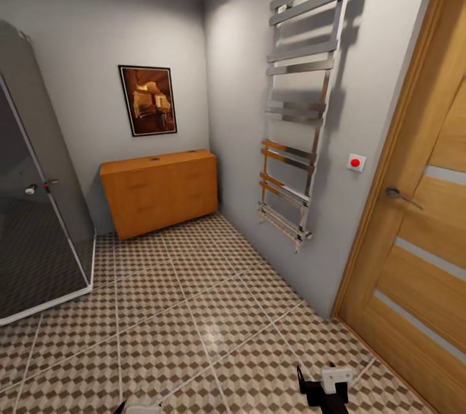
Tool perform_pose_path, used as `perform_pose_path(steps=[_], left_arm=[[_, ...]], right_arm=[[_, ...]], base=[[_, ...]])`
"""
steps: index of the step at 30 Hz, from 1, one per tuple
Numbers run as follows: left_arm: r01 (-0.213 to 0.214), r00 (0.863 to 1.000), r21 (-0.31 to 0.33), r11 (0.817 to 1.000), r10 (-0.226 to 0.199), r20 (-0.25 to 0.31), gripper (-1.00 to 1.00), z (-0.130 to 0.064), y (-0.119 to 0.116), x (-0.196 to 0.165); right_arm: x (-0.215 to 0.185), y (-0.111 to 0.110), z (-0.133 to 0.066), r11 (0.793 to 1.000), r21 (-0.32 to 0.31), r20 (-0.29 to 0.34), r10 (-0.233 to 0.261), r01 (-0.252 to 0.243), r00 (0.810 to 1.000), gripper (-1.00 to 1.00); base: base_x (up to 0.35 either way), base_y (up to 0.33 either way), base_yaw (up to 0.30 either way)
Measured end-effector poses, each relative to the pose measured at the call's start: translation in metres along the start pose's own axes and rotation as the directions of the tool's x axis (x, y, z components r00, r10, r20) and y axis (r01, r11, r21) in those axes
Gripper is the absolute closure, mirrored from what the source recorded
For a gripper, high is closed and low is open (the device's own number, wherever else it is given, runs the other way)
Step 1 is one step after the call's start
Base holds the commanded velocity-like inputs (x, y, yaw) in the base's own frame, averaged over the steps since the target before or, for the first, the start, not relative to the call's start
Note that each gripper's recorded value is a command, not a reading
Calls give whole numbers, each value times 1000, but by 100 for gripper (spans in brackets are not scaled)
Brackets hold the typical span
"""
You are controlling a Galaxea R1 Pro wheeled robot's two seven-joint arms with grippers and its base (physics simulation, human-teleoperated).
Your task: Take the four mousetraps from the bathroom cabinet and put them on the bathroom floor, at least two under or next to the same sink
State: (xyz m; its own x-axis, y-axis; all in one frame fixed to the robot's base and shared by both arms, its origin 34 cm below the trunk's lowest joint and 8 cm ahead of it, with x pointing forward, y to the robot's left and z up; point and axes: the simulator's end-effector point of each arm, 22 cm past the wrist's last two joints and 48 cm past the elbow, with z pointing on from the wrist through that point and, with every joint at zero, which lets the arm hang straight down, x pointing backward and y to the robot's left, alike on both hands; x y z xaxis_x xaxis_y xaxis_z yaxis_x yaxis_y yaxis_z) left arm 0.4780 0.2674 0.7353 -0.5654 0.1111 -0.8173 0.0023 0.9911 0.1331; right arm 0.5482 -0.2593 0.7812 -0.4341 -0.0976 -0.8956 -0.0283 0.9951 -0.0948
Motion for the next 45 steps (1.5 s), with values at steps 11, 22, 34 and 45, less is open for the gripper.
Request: perform_pose_path(steps=[11, 22, 34, 45], left_arm=[[-1, 1000, 1, 1000, 1, -14, -100, 0, -1, 6], [-1, 1000, 2, 1000, 1, -19, -100, -1, -1, 9], [-1, 1000, 2, 1000, 1, -19, -100, -1, -1, 9], [-1, 1000, 1, 1000, 1, -19, -100, -1, -1, 9]], right_arm=[[7, 1, 0, 1000, -2, -14, -1, 1, 1000, -100], [9, 0, -1, 1000, -2, -19, -2, 2, 1000, -100], [9, 0, -1, 1000, -3, -18, -1, 1, 1000, -100], [9, 1, -1, 1000, -4, -18, -1, 1, 1000, -100]], base=[[79, 0, 143], [234, 0, 43], [327, 0, 1], [330, 0, 96]])
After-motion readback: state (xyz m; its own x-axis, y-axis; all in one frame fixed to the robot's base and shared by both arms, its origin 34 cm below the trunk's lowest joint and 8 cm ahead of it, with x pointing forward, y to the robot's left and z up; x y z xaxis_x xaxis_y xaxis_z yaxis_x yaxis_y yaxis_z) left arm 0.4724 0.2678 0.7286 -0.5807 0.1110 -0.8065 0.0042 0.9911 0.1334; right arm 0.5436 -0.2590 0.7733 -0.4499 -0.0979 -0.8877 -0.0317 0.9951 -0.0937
